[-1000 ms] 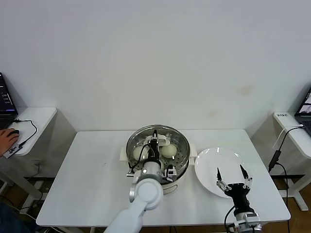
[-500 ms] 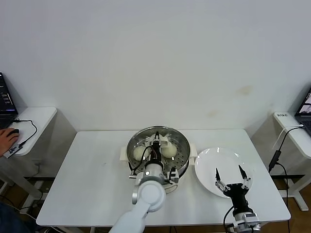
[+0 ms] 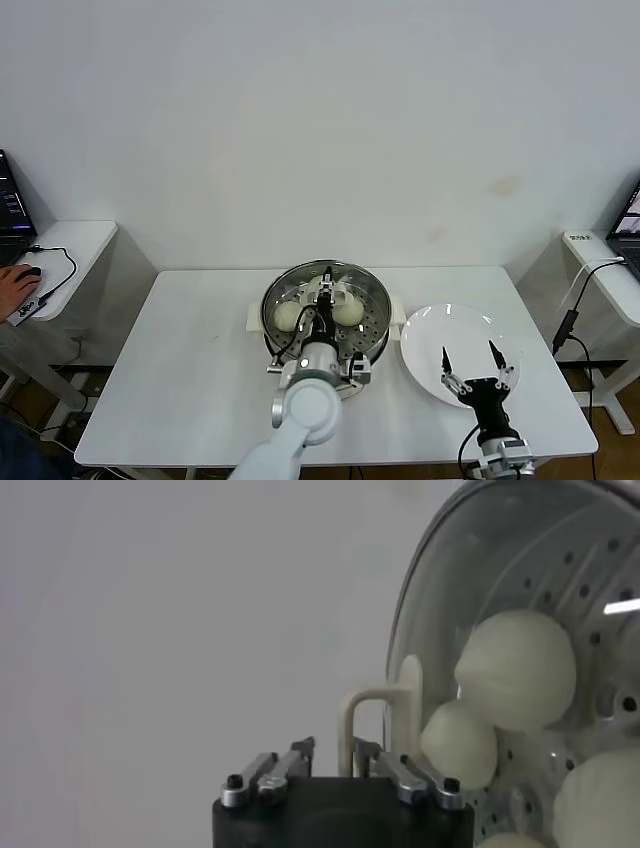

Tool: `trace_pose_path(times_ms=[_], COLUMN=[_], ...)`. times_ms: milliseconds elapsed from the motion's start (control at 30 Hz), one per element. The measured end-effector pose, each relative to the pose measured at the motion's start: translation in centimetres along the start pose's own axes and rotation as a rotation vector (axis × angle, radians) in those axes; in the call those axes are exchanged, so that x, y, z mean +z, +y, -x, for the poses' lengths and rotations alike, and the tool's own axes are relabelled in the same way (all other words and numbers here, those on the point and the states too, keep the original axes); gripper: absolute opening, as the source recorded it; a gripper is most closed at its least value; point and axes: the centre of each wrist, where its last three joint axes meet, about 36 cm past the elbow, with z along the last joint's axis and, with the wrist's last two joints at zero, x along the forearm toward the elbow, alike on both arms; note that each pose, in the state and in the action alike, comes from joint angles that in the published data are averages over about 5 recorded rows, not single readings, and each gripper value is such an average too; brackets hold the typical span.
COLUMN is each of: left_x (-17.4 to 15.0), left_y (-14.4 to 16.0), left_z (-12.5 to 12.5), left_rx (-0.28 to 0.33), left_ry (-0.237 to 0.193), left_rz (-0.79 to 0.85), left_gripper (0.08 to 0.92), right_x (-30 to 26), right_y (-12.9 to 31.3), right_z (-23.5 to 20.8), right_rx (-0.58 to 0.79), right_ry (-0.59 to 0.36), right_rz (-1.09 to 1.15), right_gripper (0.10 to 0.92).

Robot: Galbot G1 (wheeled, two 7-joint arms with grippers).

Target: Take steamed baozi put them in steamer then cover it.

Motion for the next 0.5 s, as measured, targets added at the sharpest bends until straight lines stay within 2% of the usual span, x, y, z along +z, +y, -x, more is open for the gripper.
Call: trace_pose_path(times_ms=[333,500], left_x=[2.6,5.2], left_y=[0.7,1.4], left_z=[-2.8,-5.1], left_rx=[-0.027,-0.054], left_ry=[-0.029,-0.055], left_rz=[-0.03,-0.066], left_gripper=[0.78,0.821], right_x=[0.2,0.2], right_y=[-0.3,-0.5], right_z=[-0.3,-0.5], right_rx=[0.0,-0.002], right_ry=[0.008,0.011], right_rz=[-0.007,-0.008], right_gripper=[0.823,0.823])
